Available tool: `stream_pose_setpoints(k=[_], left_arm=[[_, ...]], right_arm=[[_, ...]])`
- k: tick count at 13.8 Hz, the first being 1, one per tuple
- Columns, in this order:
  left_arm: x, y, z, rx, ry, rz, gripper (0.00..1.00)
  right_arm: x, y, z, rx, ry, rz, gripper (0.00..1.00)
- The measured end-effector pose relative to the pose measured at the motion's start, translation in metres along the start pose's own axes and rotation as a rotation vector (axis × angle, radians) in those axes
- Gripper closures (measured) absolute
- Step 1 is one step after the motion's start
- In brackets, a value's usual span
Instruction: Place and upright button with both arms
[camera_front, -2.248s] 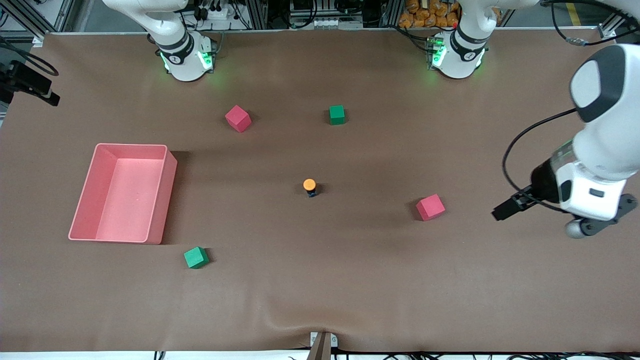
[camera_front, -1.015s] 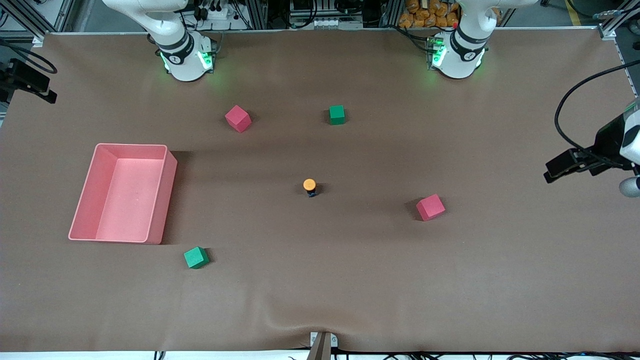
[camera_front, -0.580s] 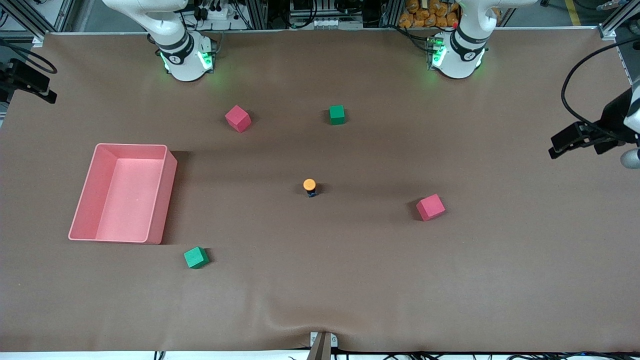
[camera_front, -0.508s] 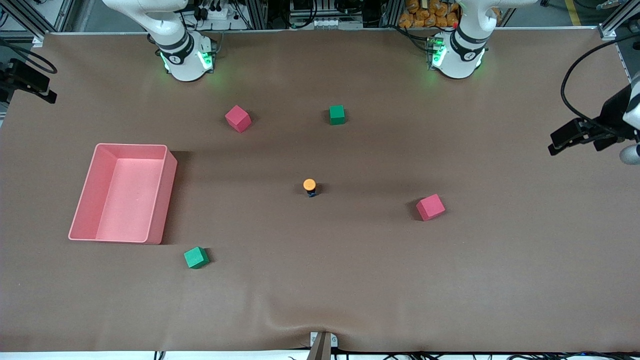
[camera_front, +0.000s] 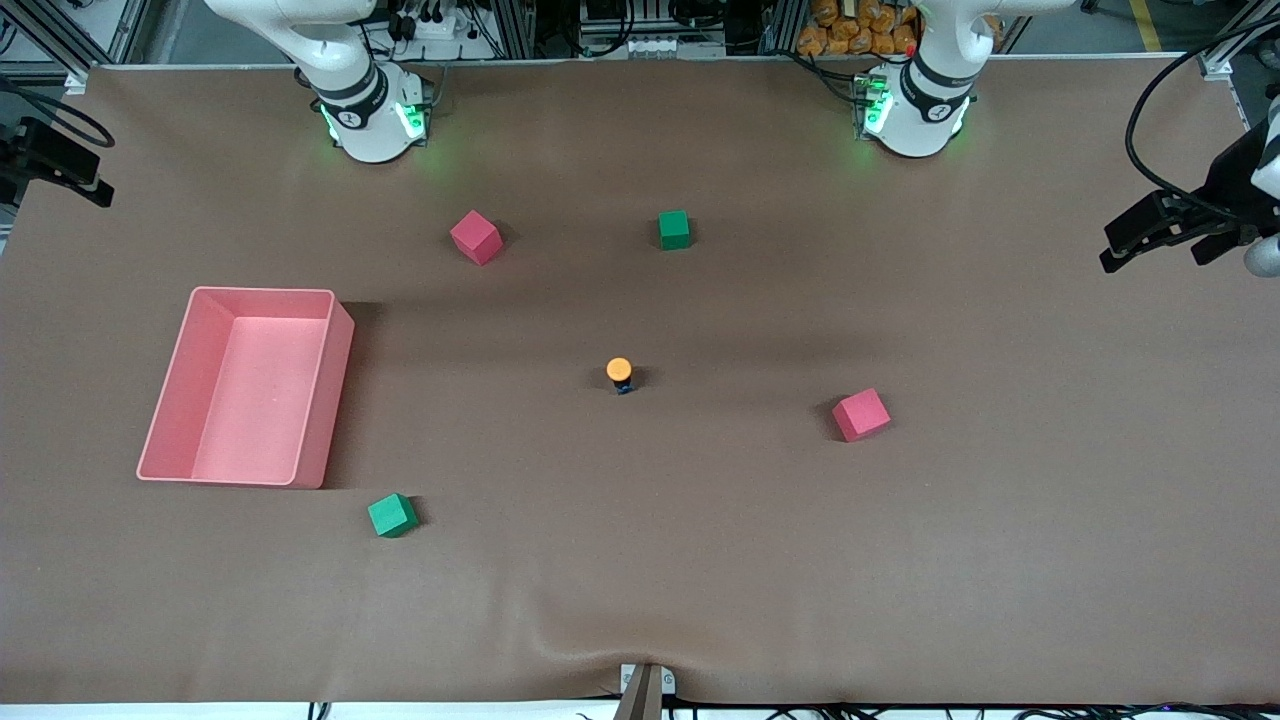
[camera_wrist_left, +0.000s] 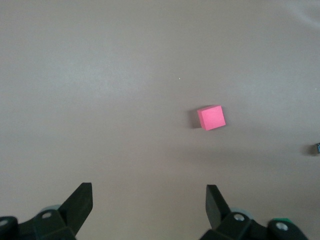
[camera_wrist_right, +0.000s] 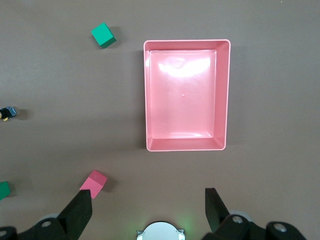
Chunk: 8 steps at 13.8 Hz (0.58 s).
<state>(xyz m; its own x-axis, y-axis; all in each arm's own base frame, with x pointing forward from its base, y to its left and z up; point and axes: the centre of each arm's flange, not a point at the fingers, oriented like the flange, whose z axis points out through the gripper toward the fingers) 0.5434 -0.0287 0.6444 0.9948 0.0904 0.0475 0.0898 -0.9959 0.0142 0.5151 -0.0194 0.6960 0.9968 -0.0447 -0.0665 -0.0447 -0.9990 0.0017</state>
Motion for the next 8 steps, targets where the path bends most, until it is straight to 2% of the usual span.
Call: stream_pose_setpoints(k=[8], left_arm=[[-0.0114, 0.0044, -0.0024, 0.0, -0.016, 0.016, 0.0]], right_arm=[[0.0, -0.0001, 0.0, 0.0, 0.0, 0.0, 0.0]])
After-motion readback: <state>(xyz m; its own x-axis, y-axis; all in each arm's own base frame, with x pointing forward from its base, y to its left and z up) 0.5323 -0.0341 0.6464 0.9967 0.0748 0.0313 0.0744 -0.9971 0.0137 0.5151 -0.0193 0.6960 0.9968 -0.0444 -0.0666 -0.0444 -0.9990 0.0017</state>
